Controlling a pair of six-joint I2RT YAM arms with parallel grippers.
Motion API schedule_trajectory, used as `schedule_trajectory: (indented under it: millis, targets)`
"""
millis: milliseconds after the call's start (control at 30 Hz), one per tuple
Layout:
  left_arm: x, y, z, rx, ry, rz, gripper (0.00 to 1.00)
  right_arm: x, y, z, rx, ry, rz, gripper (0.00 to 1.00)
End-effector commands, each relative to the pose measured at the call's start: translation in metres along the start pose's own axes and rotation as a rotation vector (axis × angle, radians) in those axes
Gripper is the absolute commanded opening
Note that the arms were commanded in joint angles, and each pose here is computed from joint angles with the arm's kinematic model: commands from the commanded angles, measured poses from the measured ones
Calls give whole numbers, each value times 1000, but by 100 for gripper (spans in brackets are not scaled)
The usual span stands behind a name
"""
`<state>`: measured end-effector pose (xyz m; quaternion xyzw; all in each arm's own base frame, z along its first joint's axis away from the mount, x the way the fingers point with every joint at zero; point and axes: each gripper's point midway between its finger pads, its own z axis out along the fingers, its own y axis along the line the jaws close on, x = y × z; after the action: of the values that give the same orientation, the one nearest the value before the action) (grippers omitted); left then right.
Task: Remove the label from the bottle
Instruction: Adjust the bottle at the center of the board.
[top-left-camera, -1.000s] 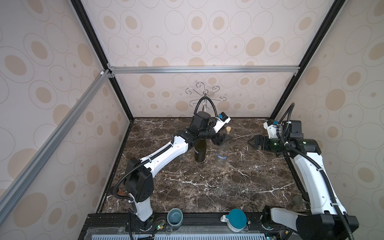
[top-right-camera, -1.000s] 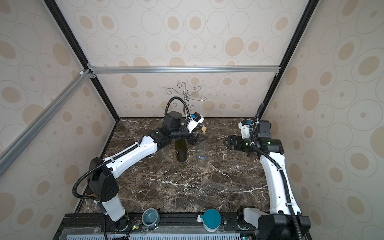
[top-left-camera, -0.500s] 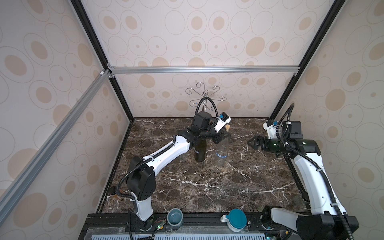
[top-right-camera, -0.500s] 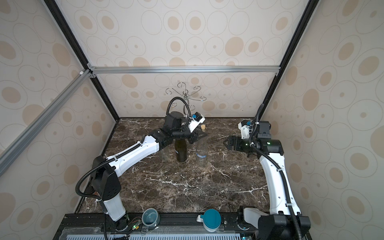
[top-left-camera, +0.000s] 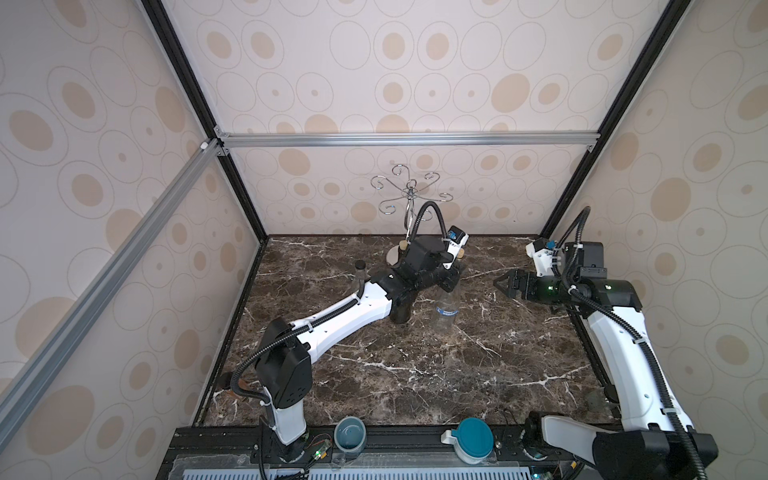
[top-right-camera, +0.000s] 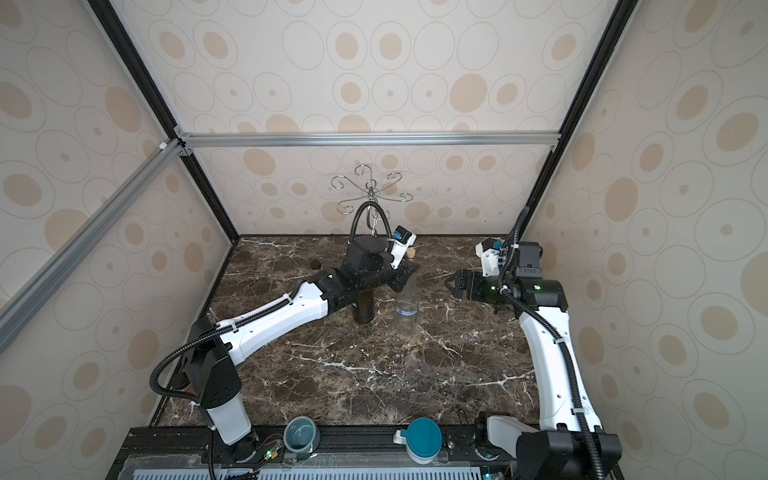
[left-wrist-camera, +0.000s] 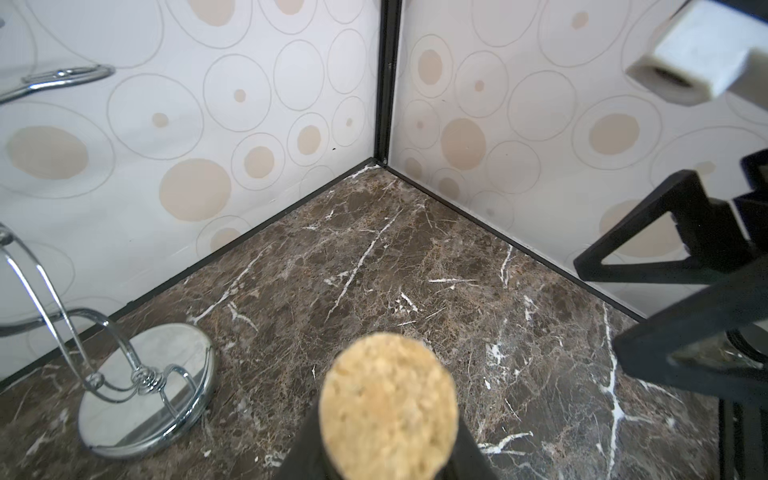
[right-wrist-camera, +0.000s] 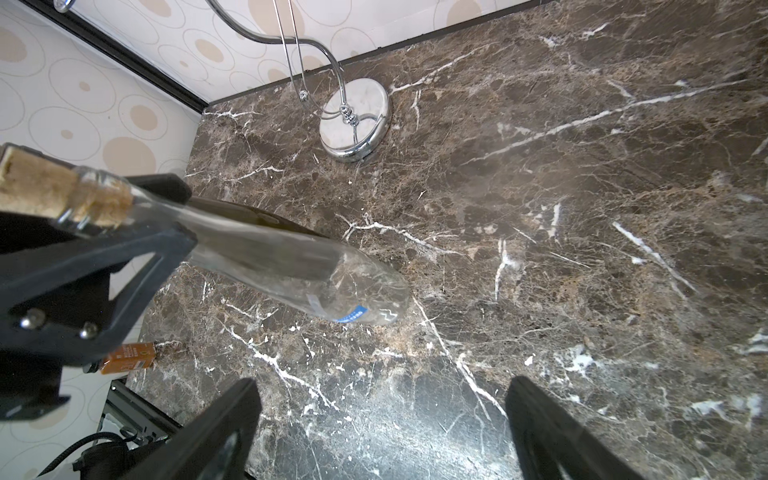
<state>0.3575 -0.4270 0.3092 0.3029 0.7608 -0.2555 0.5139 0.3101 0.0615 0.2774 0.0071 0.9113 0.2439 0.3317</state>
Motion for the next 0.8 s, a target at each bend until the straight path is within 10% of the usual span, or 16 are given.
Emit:
schedule_trajectory:
  millis: [0,433,767]
  targets:
    - [-65,10,-36,-153,-217,-150,20,3,2,-1,-17,-4,1,95]
    - [-44,-3,-22,-299,-199,-163,27,5,2,-2,-16,0,-1,95]
    - [-30,-10,-17,-259,-170,-181,63,5,2,0,-19,6,-1,95]
